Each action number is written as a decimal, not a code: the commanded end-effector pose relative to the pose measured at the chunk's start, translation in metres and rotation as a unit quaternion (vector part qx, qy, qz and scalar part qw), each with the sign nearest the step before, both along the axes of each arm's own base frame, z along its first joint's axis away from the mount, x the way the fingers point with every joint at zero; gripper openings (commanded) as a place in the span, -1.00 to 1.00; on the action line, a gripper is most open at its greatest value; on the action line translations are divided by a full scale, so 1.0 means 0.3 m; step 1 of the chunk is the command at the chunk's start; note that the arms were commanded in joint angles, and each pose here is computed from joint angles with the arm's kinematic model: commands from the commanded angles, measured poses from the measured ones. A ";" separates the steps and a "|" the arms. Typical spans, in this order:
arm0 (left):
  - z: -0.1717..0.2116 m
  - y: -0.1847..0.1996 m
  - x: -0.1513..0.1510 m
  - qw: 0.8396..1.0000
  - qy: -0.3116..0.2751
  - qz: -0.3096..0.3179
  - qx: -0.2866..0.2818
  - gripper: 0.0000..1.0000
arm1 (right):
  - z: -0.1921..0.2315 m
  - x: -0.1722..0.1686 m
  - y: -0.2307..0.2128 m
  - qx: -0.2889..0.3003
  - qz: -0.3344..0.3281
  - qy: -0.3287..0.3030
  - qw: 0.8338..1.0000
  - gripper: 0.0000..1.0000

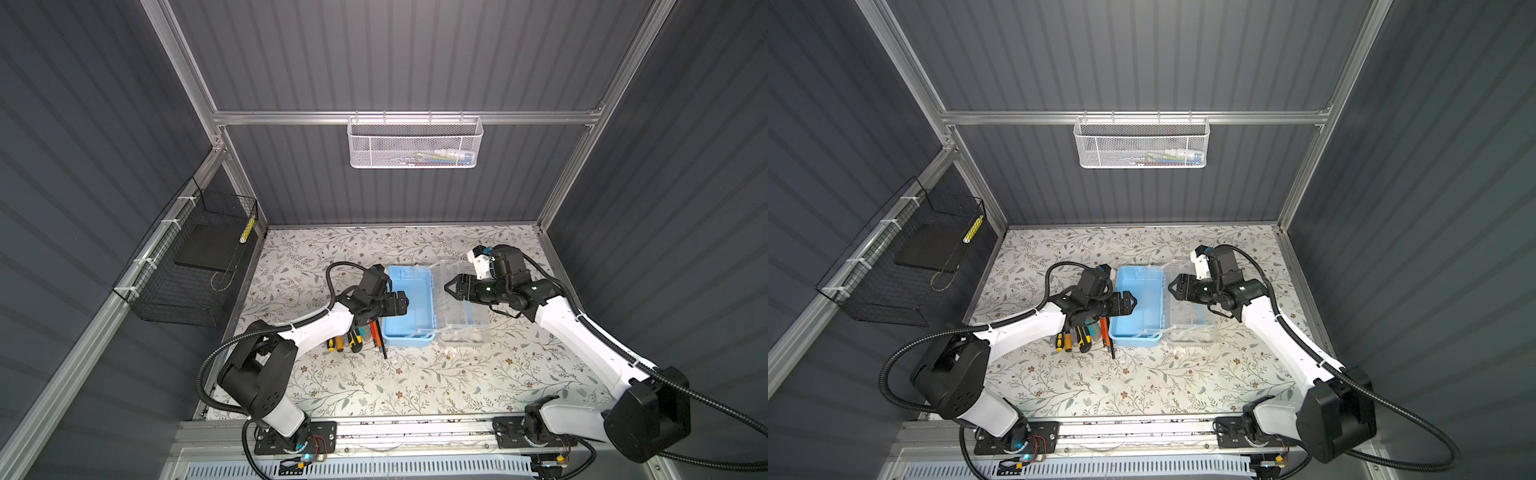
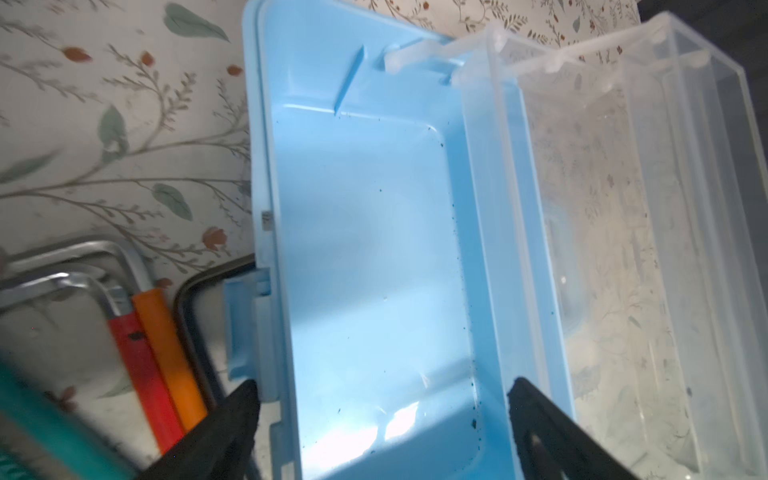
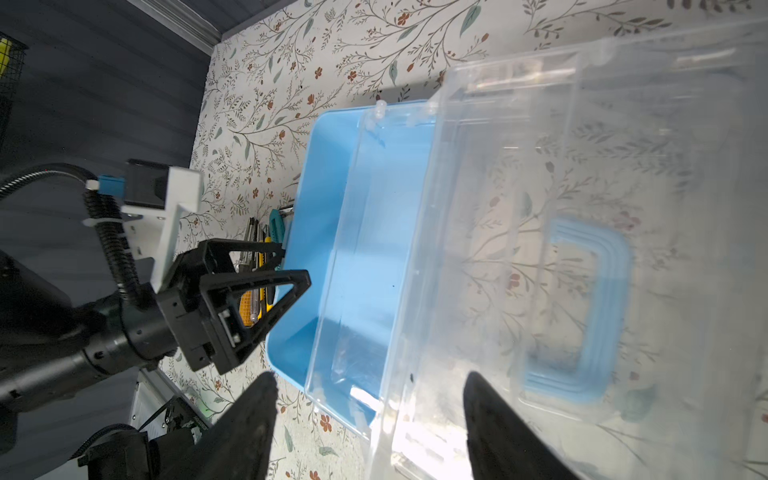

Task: Pack the tool kit

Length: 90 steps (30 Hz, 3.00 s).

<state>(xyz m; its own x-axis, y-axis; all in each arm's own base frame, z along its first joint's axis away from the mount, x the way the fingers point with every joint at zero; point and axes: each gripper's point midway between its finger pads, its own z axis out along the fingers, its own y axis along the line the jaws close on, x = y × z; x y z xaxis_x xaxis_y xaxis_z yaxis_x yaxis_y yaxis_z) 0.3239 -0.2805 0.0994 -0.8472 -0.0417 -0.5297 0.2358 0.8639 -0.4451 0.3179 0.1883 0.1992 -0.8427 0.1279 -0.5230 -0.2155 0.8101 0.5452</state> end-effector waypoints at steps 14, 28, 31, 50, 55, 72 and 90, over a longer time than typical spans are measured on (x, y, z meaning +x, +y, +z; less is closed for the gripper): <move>0.000 0.048 -0.020 0.999 -0.014 0.022 0.045 0.92 | 0.036 0.006 0.022 0.003 0.010 -0.010 1.000 0.42; -0.055 0.254 0.033 0.989 0.001 0.102 0.109 0.58 | 0.085 0.031 0.055 0.017 0.020 -0.035 0.999 0.28; -0.073 0.259 0.044 0.987 0.003 0.106 0.119 0.44 | 0.084 0.037 0.058 0.018 0.019 -0.037 0.999 0.26; -0.191 0.296 0.058 0.981 0.032 0.114 0.155 -0.29 | 0.045 0.053 0.077 0.030 0.020 -0.029 0.999 -0.03; -0.208 0.308 0.058 0.980 0.038 0.118 0.159 -0.34 | 0.037 0.055 0.079 0.030 0.020 -0.025 0.999 -0.04; -0.250 0.319 0.065 0.978 0.051 0.119 0.163 -0.54 | 0.014 0.065 0.084 0.030 0.021 -0.020 0.999 -0.06; -0.302 0.311 0.074 0.975 0.071 0.102 0.186 -0.61 | 0.006 0.068 0.082 0.037 0.018 -0.019 0.999 -0.06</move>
